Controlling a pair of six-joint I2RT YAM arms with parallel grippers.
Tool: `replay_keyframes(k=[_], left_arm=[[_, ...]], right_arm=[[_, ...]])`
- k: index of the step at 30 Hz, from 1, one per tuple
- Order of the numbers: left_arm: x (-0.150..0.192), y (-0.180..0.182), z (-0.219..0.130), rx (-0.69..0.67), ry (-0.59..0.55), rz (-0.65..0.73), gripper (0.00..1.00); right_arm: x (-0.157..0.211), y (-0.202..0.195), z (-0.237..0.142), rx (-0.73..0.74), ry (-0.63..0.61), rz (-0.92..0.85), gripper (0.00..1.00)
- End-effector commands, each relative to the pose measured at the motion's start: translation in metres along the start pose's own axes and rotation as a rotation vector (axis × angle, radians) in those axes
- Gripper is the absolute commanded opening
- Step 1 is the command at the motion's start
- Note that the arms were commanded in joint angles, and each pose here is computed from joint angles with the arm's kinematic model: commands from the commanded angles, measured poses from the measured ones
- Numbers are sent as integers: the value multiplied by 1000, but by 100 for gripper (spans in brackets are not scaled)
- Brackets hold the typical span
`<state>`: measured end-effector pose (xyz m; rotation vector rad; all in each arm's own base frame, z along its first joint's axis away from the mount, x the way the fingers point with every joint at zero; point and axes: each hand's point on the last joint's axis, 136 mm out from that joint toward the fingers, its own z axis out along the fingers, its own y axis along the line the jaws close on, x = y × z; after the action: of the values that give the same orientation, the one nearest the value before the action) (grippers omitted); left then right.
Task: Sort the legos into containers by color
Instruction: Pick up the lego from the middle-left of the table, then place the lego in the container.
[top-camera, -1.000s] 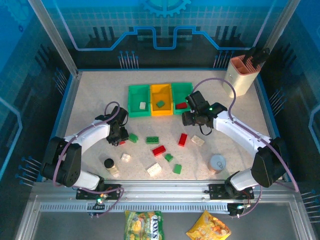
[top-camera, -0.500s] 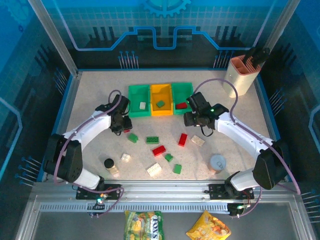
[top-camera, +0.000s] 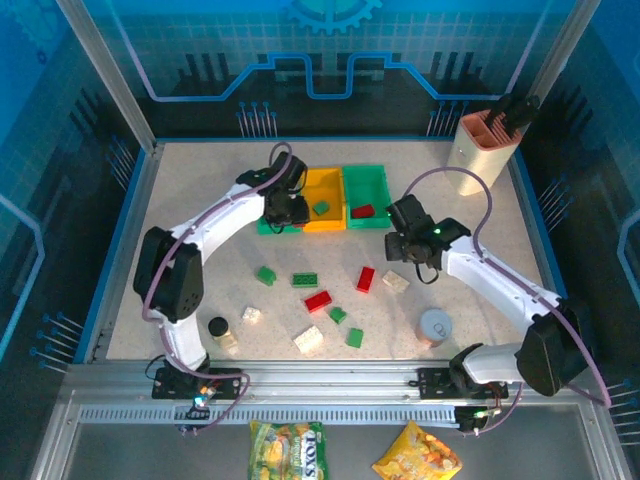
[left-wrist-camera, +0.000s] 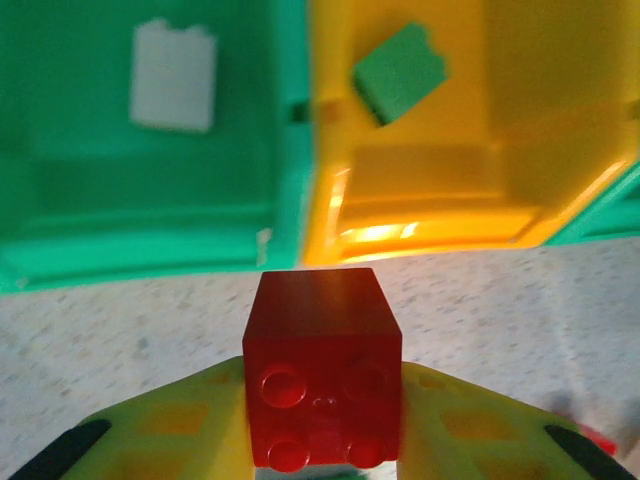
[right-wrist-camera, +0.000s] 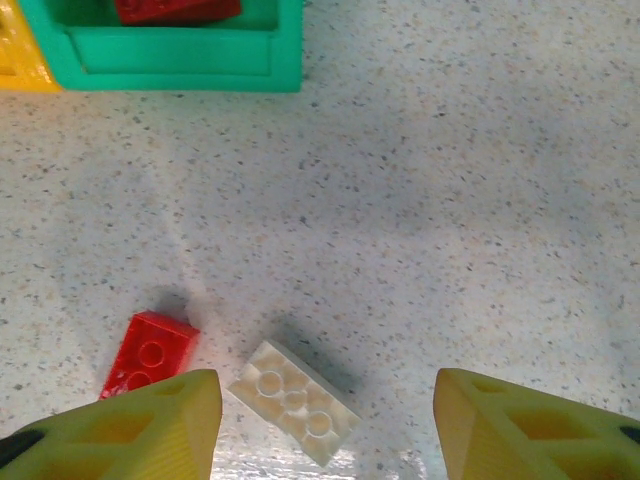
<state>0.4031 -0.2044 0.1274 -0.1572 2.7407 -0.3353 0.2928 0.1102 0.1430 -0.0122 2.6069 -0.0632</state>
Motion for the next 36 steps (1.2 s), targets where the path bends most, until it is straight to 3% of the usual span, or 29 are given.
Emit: replay_keyframes(k=[1,9,17,27,36], left_arm=[[-3,-31,3,59,13,53,35],[-33,-106,8,191,-114,129,35],[-60,-155,20,224,-269,189,35],[-86,-164,55,99,-429,224,34],[-83,-159,92,40,-418,226,36]], right_arm=[[5,-21,-8,49,-13,45,59],[10,-39,-14,74,-19,74,58],[8,-46,-19,81,-26,85,58],[6,-52,-27,81,-41,93,58],[7,-58,-30,82,-44,93,58]])
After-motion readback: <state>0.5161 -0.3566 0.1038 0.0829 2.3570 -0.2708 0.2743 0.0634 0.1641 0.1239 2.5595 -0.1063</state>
